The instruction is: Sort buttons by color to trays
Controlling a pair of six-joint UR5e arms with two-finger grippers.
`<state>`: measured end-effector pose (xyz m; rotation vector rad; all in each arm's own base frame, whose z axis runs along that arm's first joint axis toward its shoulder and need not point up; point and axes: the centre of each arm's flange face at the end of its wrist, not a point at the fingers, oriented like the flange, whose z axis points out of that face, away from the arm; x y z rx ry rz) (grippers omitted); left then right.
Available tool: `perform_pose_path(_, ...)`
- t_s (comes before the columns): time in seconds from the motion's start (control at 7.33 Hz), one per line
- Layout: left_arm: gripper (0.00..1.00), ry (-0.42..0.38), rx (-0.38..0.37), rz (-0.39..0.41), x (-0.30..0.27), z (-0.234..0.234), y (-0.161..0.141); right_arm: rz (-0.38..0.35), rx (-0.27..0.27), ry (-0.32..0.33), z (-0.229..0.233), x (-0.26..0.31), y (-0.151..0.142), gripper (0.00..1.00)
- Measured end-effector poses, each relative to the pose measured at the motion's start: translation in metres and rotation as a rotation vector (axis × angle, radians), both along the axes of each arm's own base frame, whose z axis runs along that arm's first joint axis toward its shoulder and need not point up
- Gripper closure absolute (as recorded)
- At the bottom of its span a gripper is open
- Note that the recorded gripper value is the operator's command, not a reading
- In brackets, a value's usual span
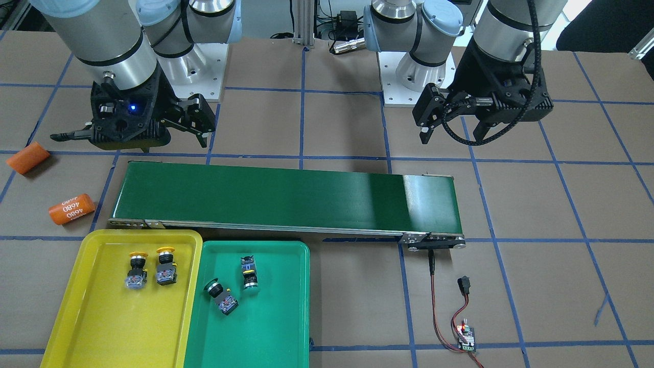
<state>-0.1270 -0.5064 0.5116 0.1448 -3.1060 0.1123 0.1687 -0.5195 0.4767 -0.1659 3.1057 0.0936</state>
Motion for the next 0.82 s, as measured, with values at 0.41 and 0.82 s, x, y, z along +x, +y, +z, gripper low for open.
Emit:
perform_pose_path(0.41, 0.00, -0.007, 0.010, 0.000, 0.0002, 0.0034, 0.0012, 0.001, 0.012, 0.000, -0.0038, -0.0002, 0.0047, 0.00)
perform_pose_path(0.82, 0.00, -0.012, 0.057, -0.003, 0.0006, 0.0108, 0.0045, 0.002, 0.012, 0.001, -0.0039, -0.0003, 0.0050, 0.00)
